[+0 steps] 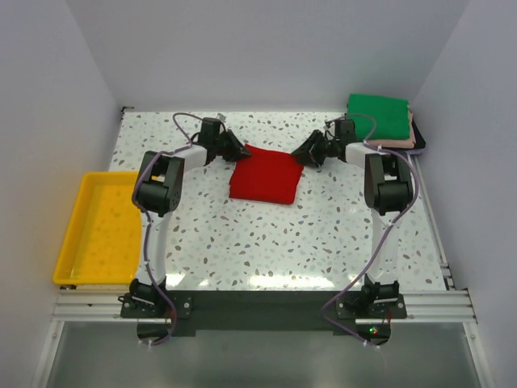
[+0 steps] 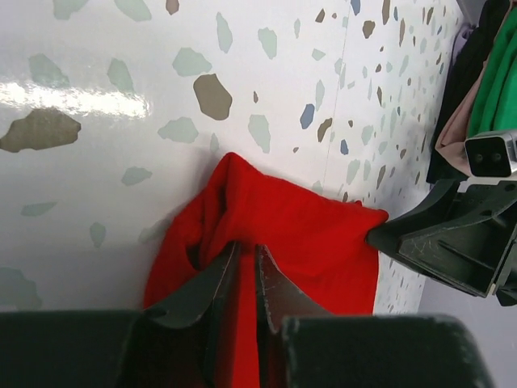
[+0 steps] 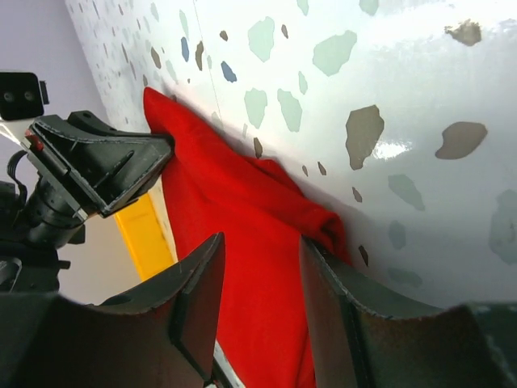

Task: Fold and stack the t-shirts
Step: Fold the tshirt, then neatly place the folded tshirt to the corner

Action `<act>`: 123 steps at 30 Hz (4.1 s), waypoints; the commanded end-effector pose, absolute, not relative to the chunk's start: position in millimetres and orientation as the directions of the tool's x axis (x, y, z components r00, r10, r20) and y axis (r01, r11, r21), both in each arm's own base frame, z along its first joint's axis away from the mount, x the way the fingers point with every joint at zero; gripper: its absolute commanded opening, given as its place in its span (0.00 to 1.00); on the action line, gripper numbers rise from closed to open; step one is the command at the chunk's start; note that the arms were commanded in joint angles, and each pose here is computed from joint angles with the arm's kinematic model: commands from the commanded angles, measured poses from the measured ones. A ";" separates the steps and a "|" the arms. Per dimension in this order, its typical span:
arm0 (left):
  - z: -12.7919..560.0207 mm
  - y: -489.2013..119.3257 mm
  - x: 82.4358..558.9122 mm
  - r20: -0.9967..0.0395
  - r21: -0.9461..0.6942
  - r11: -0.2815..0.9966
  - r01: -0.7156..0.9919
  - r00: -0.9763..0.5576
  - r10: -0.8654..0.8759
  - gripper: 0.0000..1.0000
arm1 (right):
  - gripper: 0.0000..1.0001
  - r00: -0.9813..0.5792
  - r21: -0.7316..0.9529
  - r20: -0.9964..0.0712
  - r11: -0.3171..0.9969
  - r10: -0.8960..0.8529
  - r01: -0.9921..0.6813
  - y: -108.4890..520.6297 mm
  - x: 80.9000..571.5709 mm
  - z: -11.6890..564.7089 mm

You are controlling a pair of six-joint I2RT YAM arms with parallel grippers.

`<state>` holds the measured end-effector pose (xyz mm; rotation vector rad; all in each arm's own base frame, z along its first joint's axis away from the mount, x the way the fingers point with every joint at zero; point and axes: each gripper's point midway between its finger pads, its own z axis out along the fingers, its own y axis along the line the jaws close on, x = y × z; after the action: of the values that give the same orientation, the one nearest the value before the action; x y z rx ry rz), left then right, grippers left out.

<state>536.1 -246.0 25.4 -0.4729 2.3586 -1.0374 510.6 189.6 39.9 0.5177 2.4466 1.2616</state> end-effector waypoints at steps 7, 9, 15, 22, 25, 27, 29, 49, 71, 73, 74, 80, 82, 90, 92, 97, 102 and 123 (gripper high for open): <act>114.5 -252.3 555.6 -0.440 -0.793 0.604 0.084 -0.764 -0.471 0.34 | 0.58 -0.837 0.764 -0.321 0.644 0.443 0.048 164.3 489.6 116.7; 135.1 -258.8 551.3 -0.465 -0.793 0.595 0.130 -0.761 -0.453 0.36 | 0.59 -0.831 0.723 -0.339 0.687 0.442 0.070 154.3 480.5 117.1; 151.6 -282.1 502.2 -0.476 -0.767 0.622 0.160 -0.792 -0.383 0.34 | 0.63 -0.853 0.662 -0.332 0.743 0.404 0.094 146.2 448.4 91.6; 108.9 -313.8 420.6 -0.431 -0.742 0.655 0.142 -0.850 -0.303 0.25 | 0.67 -0.880 0.639 -0.305 0.763 0.365 0.095 163.6 422.9 59.7; 81.3 -327.5 397.3 -0.398 -0.728 0.674 0.129 -0.880 -0.261 0.24 | 0.68 -0.885 0.617 -0.301 0.780 0.355 0.103 172.4 417.2 48.0; 69.8 -336.2 385.2 -0.390 -0.721 0.680 0.136 -0.890 -0.235 0.23 | 0.69 -0.886 0.608 -0.307 0.788 0.347 0.098 181.3 415.0 43.9; 52.6 -341.3 371.9 -0.369 -0.709 0.694 0.124 -0.905 -0.214 0.23 | 0.69 -0.889 0.591 -0.305 0.800 0.341 0.104 185.9 412.2 37.4; 37.4 -349.9 360.0 -0.351 -0.687 0.714 0.134 -0.922 -0.165 0.21 | 0.49 -0.863 0.500 -0.298 0.837 0.409 0.224 208.6 416.5 -13.7; 172.5 -213.4 375.8 -0.600 -0.503 0.839 0.207 -0.782 -0.167 0.23 | 0.00 -0.819 -0.066 -0.571 0.997 -0.059 -0.026 137.5 502.1 72.3; 173.0 -204.5 370.7 -0.615 -0.483 0.849 0.215 -0.774 -0.155 0.23 | 0.00 -0.812 -0.109 -0.576 0.993 -0.093 -0.036 127.5 508.7 82.4; 169.9 -202.3 366.7 -0.611 -0.478 0.851 0.216 -0.778 -0.145 0.23 | 0.00 -0.810 -0.129 -0.575 0.991 -0.113 -0.047 123.8 512.6 83.8; 155.6 -186.9 350.9 -0.615 -0.435 0.869 0.236 -0.783 -0.096 0.23 | 0.00 -0.746 -0.278 -0.620 0.957 -0.245 -0.083 86.3 546.3 138.5; 154.0 -184.1 349.0 -0.622 -0.418 0.873 0.250 -0.779 -0.075 0.23 | 0.00 -0.736 -0.316 -0.623 0.946 -0.265 -0.073 73.7 550.6 151.9; 141.8 -186.9 346.4 -0.606 -0.442 0.856 0.269 -0.793 -0.063 0.22 | 0.00 -0.658 -0.419 -0.676 0.907 -0.333 -0.029 31.5 586.0 211.5; 136.7 -187.4 345.5 -0.594 -0.449 0.852 0.268 -0.802 -0.061 0.22 | 0.00 -0.621 -0.439 -0.700 0.898 -0.353 -0.016 27.1 594.8 231.7; 135.1 -187.2 345.6 -0.590 -0.456 0.848 0.271 -0.805 -0.060 0.22 | 0.00 -0.564 -0.470 -0.735 0.883 -0.376 0.025 12.3 608.1 258.3; 129.0 -187.7 344.1 -0.573 -0.468 0.843 0.267 -0.817 -0.060 0.21 | 0.00 -0.519 -0.462 -0.773 0.884 -0.366 0.066 0.9 610.8 283.8; 111.2 -189.7 338.2 -0.532 -0.482 0.838 0.256 -0.845 -0.048 0.20 | 0.00 -0.401 -0.370 -0.877 0.905 -0.265 0.212 -68.9 603.4 344.5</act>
<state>333.5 -188.6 112.2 0.1184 2.5018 -0.7355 610.8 -57.3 268.1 -0.1291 2.0997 -0.5444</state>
